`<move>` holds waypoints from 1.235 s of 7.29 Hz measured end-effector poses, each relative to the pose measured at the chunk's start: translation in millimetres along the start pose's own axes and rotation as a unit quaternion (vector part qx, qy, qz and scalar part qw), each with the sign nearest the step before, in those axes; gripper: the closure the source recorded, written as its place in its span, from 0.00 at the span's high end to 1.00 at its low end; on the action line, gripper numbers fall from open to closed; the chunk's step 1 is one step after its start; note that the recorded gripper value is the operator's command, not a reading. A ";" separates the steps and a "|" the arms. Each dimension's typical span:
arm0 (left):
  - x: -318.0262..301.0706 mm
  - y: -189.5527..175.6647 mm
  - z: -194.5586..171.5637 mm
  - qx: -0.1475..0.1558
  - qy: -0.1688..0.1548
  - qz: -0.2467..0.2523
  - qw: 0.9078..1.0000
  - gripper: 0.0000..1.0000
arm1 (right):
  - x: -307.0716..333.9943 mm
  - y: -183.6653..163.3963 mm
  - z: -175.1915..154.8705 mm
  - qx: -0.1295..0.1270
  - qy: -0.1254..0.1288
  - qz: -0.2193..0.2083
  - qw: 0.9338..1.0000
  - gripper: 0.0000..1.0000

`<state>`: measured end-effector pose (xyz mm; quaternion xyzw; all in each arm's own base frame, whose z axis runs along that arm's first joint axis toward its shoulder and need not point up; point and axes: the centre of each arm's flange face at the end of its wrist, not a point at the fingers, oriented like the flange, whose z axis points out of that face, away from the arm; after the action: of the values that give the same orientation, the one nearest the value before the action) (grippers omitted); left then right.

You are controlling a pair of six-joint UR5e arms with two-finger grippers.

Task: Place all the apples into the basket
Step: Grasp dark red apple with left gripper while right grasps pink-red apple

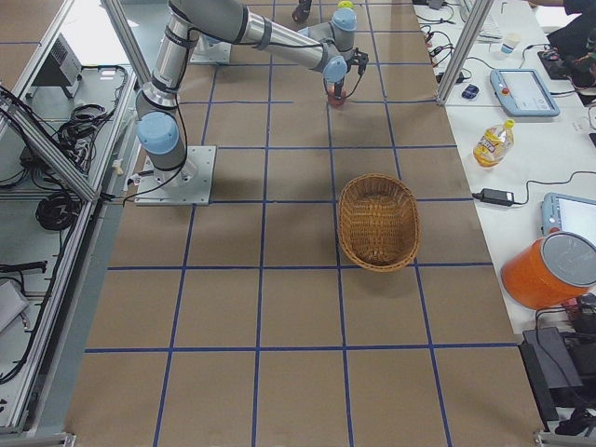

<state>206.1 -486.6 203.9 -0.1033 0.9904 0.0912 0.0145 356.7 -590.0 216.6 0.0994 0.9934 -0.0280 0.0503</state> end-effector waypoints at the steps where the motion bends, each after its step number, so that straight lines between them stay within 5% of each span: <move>1: -0.5 3.3 2.8 -0.004 0.001 -0.001 1.000 1.00 | -2.8 -2.3 6.3 -0.003 0.001 -0.001 1.000 1.00; 2: -1.6 7.5 9.7 -0.011 0.004 -0.004 1.000 1.00 | -4.6 -1.5 15.1 -0.009 0.004 0.000 1.000 0.99; 4: -3.2 12.3 19.6 -0.021 0.010 -0.007 1.000 1.00 | -9.5 4.4 23.9 -0.016 0.009 -0.001 1.000 0.00; 5: -3.3 12.7 21.9 -0.022 0.011 -0.008 1.000 0.82 | -10.8 5.9 23.9 -0.016 0.009 -0.004 1.000 0.00; 6: -3.1 12.7 24.1 -0.024 0.014 -0.006 1.000 0.01 | -10.9 5.9 22.7 -0.017 0.010 -0.007 1.000 0.00; 9: 5.1 13.4 3.4 -0.016 0.011 0.036 0.999 0.00 | 5.4 -13.6 -34.5 -0.024 0.025 0.004 0.999 0.00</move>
<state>198.4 -474.1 202.7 -0.0692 0.9919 0.1060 -0.0010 345.5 -600.0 251.0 0.1029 0.9943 -0.0012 0.0285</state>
